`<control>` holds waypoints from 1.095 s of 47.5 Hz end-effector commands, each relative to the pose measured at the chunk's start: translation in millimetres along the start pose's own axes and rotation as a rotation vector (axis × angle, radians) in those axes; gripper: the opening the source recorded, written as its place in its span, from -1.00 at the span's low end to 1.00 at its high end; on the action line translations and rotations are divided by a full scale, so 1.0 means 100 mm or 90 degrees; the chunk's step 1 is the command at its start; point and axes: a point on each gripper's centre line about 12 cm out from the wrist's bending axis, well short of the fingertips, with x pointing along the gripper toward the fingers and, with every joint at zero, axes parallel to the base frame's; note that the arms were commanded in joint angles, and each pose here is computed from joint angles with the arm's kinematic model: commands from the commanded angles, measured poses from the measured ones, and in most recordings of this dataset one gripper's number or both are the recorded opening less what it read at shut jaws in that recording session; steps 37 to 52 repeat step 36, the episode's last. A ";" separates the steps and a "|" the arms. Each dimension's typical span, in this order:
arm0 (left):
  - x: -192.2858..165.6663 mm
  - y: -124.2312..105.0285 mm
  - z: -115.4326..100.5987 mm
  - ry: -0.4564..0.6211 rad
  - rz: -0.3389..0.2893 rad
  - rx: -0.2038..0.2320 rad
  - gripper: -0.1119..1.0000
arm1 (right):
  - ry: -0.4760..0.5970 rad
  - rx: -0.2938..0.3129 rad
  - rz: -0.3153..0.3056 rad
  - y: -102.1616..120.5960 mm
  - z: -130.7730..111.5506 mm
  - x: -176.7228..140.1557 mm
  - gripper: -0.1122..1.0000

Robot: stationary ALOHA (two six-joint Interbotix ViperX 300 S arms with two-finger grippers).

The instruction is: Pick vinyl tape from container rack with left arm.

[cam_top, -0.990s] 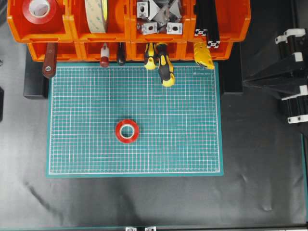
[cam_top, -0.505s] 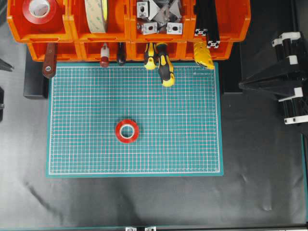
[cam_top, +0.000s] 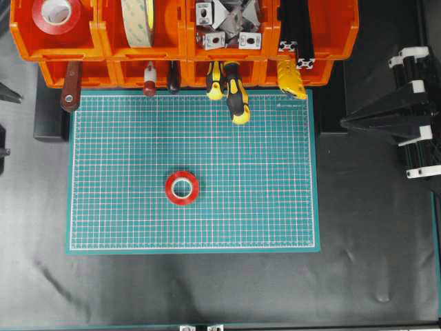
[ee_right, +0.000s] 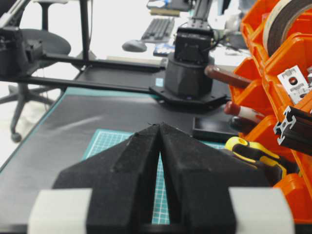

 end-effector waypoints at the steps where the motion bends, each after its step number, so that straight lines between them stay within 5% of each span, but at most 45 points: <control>1: 0.01 0.00 0.05 -0.008 0.001 0.003 0.73 | -0.004 0.004 0.001 0.00 0.04 0.02 -0.80; 17: -0.01 0.01 0.04 -0.011 0.005 0.001 0.73 | 0.001 0.040 0.008 0.02 0.03 0.03 -0.80; 29: -0.03 0.03 -0.06 -0.006 0.007 -0.007 0.73 | -0.003 0.102 0.010 0.03 0.05 0.02 -0.80; 52: -0.06 0.03 -0.05 -0.013 0.010 -0.007 0.73 | 0.002 0.100 0.010 0.03 0.04 0.03 -0.80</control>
